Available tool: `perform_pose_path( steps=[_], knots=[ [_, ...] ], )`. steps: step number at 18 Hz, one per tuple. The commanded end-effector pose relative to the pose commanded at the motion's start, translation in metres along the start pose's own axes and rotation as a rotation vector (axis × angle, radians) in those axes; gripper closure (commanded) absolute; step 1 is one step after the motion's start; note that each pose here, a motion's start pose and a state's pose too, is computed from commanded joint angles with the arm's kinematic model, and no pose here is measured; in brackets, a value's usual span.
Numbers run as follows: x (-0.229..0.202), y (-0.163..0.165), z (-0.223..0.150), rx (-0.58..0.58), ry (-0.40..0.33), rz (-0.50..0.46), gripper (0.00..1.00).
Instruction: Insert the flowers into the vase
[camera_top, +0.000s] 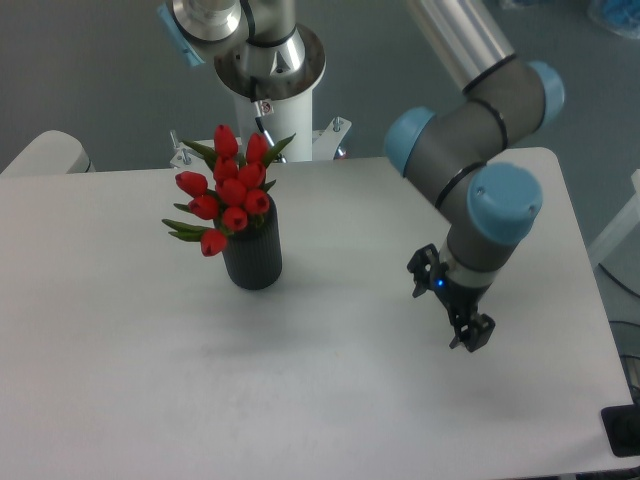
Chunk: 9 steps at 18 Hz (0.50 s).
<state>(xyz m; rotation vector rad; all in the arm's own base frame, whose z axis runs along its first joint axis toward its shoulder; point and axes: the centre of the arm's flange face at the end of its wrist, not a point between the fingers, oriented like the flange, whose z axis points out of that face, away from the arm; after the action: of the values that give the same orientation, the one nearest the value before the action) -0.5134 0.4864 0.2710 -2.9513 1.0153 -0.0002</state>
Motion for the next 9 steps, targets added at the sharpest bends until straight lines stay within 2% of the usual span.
perform_pose_path(
  steps=[3, 9],
  knots=[
    [-0.008, -0.024, 0.009, -0.009, 0.003, 0.021, 0.0],
    [-0.009, -0.027, 0.012, -0.013, 0.005, 0.026, 0.0]
  ],
)
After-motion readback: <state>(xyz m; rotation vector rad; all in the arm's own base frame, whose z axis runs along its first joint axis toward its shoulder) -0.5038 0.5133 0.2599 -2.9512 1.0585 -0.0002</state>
